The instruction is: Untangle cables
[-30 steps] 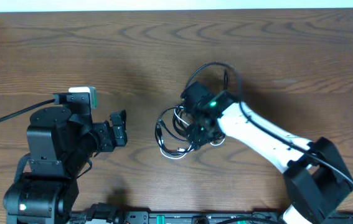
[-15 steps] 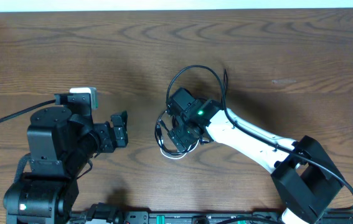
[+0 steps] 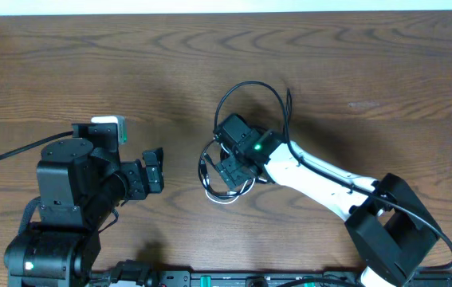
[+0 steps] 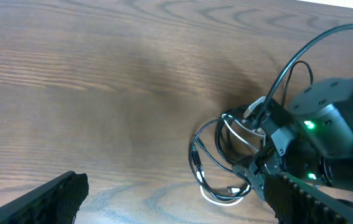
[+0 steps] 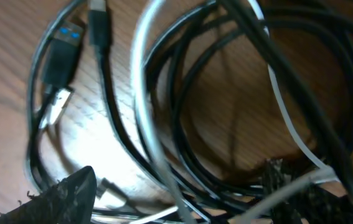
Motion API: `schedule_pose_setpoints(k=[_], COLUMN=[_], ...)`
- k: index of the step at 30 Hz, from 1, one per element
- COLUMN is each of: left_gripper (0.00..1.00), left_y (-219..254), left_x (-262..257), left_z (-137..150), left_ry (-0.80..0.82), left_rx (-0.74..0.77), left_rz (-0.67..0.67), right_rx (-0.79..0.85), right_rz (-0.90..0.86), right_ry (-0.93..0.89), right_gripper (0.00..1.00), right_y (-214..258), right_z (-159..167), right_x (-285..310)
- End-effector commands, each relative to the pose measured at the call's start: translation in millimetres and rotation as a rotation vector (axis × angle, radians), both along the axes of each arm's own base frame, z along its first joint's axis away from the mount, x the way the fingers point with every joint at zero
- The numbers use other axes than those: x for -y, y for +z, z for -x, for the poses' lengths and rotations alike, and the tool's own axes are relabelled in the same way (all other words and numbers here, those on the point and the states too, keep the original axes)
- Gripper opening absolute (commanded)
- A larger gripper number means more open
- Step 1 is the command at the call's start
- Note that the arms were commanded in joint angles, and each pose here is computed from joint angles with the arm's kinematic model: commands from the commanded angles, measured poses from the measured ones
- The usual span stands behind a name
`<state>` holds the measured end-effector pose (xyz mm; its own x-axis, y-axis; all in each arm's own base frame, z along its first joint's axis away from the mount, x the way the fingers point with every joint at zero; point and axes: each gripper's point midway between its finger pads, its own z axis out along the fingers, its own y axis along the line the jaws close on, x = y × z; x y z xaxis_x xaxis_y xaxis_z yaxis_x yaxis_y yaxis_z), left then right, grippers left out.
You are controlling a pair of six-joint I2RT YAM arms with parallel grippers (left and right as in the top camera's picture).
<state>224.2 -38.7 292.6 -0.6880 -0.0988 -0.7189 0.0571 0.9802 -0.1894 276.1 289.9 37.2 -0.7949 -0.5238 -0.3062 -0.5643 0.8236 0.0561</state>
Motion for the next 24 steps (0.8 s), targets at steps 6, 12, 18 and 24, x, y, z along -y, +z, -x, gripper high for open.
schedule_pose_setpoints(k=[6, 12, 18, 24], left_gripper=[0.96, 0.96, 0.96, 0.96], left_y=[1.1, -0.4, -2.0, -2.2], left_x=[1.5, 1.4, 1.2, 1.2], left_z=[1.1, 2.3, 3.5, 3.7], left_ry=[-0.016, -0.016, -0.016, -0.016], left_rx=[0.003, -0.005, -0.012, -0.014], left_rz=[0.000, 0.000, -0.001, -0.001], right_rx=[-0.015, -0.003, 0.095, 0.420], right_rz=[0.035, -0.013, -0.092, -0.267], right_ry=[-0.089, -0.141, -0.099, -0.112], right_gripper=[0.01, 0.01, 0.01, 0.01], right_y=[-22.0, 5.4, 92.7, 253.9], right_z=[5.1, -2.9, -18.4, -50.7], right_x=[16.9, 7.3, -5.1, 10.8])
